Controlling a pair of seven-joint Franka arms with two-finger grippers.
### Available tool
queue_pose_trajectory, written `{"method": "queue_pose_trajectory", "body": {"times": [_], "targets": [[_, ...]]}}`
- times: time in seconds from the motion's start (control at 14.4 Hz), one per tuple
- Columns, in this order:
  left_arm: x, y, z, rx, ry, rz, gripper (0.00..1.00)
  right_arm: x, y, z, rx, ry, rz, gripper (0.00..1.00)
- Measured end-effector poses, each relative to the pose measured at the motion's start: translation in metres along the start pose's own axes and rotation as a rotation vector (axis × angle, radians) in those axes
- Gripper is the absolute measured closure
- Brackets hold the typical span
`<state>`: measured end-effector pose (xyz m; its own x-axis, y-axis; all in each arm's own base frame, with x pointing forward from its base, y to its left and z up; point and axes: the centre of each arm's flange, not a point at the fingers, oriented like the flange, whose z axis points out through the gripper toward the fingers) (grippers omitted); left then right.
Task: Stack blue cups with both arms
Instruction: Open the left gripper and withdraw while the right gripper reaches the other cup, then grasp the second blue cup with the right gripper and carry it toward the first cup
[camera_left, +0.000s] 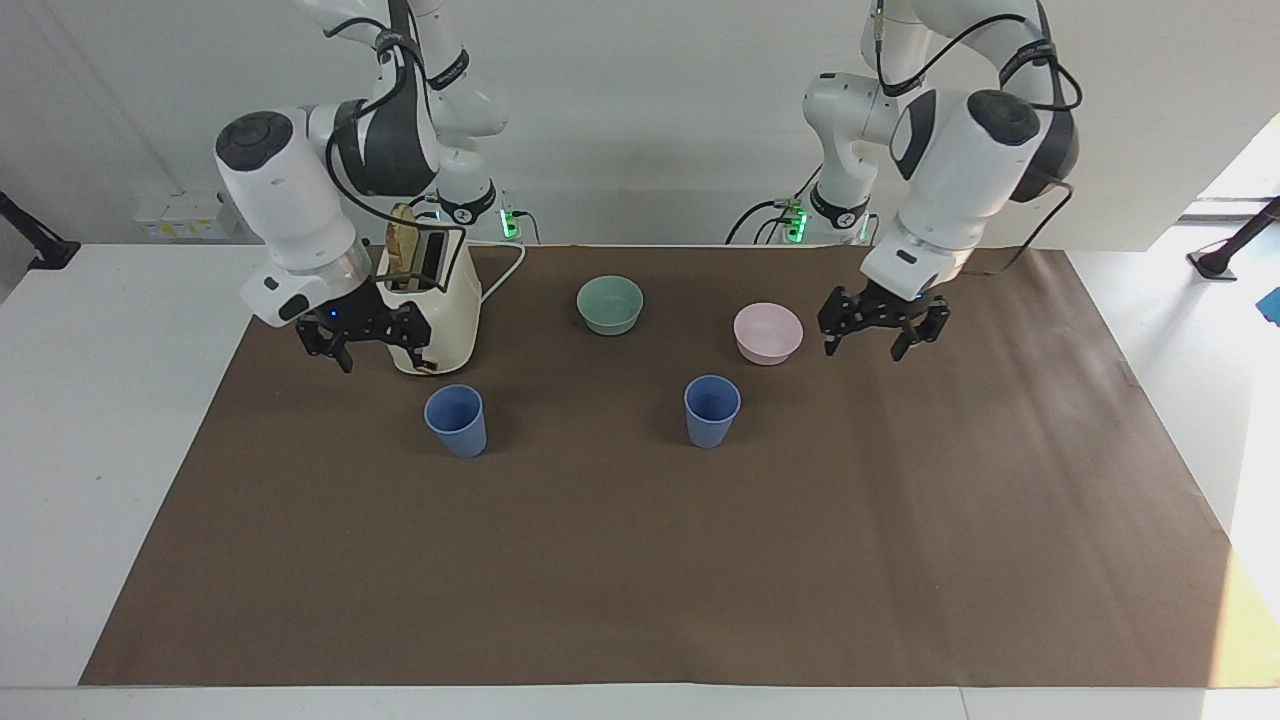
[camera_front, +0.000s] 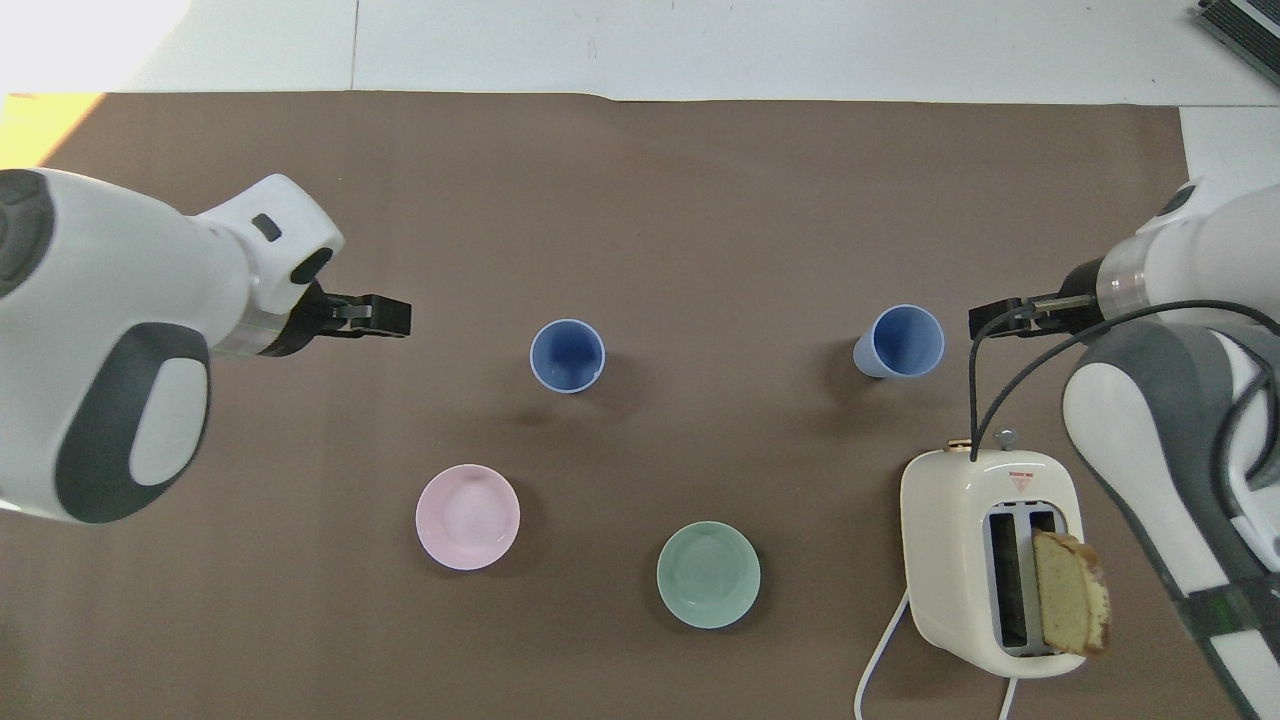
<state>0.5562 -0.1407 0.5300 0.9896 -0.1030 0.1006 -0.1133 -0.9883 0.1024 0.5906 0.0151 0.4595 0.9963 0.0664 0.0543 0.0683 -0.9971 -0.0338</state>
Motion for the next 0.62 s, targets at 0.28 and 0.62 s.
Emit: {"method": "queue_pose_trajectory", "body": {"times": [0.28, 0.62], "targets": [[0.006, -0.072, -0.045, 0.013, -0.003, 0.036, 0.00, 0.019, -0.012, 0.064, 0.019, 0.002, 0.020, 0.00], [0.004, -0.116, -0.086, 0.033, -0.007, 0.037, 0.00, 0.012, -0.027, 0.112, 0.024, -0.006, 0.030, 0.00]]}}
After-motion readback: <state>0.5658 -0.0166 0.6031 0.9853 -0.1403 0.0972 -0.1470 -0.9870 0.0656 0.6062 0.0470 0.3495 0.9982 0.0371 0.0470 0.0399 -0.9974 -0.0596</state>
